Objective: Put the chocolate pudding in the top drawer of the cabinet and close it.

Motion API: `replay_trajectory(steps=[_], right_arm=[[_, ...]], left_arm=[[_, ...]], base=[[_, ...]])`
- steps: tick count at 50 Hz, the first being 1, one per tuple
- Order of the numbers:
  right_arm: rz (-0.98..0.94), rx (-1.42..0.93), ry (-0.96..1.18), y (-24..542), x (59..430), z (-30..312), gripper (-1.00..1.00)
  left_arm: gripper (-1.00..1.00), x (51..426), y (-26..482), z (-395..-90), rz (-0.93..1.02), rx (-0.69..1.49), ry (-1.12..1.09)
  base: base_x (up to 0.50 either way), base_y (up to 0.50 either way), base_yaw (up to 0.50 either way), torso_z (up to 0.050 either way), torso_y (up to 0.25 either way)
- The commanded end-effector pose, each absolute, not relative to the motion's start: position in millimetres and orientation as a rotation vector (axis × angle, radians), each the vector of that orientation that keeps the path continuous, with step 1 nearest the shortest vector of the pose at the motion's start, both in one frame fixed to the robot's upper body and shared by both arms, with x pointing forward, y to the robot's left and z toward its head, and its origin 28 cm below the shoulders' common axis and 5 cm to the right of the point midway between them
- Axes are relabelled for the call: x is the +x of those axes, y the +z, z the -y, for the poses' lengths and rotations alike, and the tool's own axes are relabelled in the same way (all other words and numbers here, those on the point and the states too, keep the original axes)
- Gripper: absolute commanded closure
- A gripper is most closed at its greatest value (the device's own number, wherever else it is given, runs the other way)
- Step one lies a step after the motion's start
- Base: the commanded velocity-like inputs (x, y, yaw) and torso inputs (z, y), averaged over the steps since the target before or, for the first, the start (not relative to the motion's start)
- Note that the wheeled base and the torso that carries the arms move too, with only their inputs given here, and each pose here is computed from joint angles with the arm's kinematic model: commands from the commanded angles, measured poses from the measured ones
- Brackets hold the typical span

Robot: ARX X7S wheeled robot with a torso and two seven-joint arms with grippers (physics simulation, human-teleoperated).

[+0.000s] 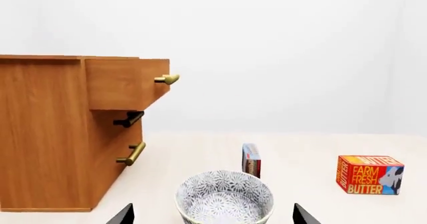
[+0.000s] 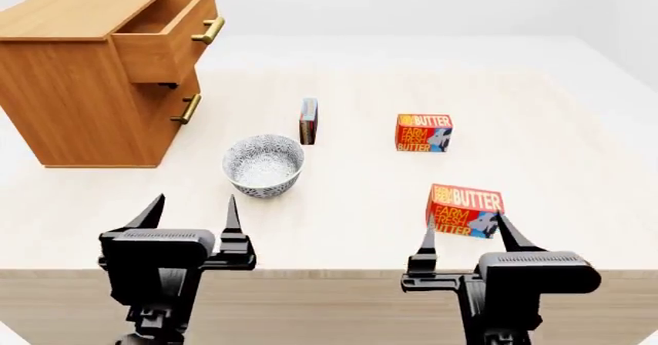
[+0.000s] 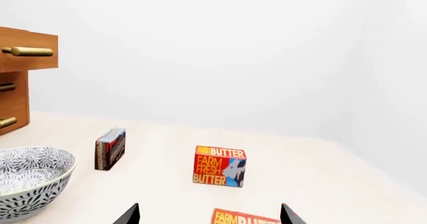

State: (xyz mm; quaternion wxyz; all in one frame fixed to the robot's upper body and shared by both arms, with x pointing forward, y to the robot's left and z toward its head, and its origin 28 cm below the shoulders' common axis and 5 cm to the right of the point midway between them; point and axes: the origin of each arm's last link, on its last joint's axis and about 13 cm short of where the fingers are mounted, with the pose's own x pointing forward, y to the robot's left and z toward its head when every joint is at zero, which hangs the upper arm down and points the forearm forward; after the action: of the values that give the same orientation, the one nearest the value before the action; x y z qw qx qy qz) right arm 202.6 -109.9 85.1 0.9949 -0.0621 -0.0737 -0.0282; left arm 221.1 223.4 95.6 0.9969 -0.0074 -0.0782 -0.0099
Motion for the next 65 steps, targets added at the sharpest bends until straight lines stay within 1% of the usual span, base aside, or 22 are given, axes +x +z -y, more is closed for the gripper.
replay_trajectory(steps=[1, 13, 28, 34, 43, 49, 56, 65], right_arm=[[0.175, -0.196, -0.08, 129, 199, 119, -1.0], [0.141, -0.198, -0.105, 168, 200, 130, -1.0], [0.115, -0.264, -0.177, 200, 207, 138, -1.0], [0.132, -0.312, -0.189, 220, 207, 138, -1.0], [0.185, -0.307, -0.185, 253, 209, 144, -1.0], [0.214, -0.33, -0.187, 271, 211, 146, -1.0], [0.246, -0.337, -0.171, 291, 205, 146, -1.0], [0.292, -0.332, -0.144, 300, 200, 146, -1.0]], left_arm=[[-1.0, 226, 131, -229, 0.204, 0.008, -0.042], [-1.0, 232, 165, -230, 0.223, 0.036, -0.074], [-1.0, 245, 200, -234, 0.223, 0.047, -0.072], [-1.0, 251, 227, -237, 0.236, 0.052, -0.067], [-1.0, 259, 278, -241, 0.288, 0.061, -0.052], [-1.0, 263, 301, -245, 0.307, 0.061, -0.037], [-1.0, 270, 324, -249, 0.337, 0.073, -0.006], [-1.0, 269, 338, -253, 0.369, 0.087, 0.011]], base=[[0.0, 0.0, 0.0, 0.05, 0.0], [0.0, 0.0, 0.0, 0.05, 0.0], [0.0, 0.0, 0.0, 0.05, 0.0], [0.0, 0.0, 0.0, 0.05, 0.0], [0.0, 0.0, 0.0, 0.05, 0.0], [0.0, 0.0, 0.0, 0.05, 0.0], [0.02, 0.0, 0.0, 0.05, 0.0], [0.46, 0.0, 0.0, 0.05, 0.0]])
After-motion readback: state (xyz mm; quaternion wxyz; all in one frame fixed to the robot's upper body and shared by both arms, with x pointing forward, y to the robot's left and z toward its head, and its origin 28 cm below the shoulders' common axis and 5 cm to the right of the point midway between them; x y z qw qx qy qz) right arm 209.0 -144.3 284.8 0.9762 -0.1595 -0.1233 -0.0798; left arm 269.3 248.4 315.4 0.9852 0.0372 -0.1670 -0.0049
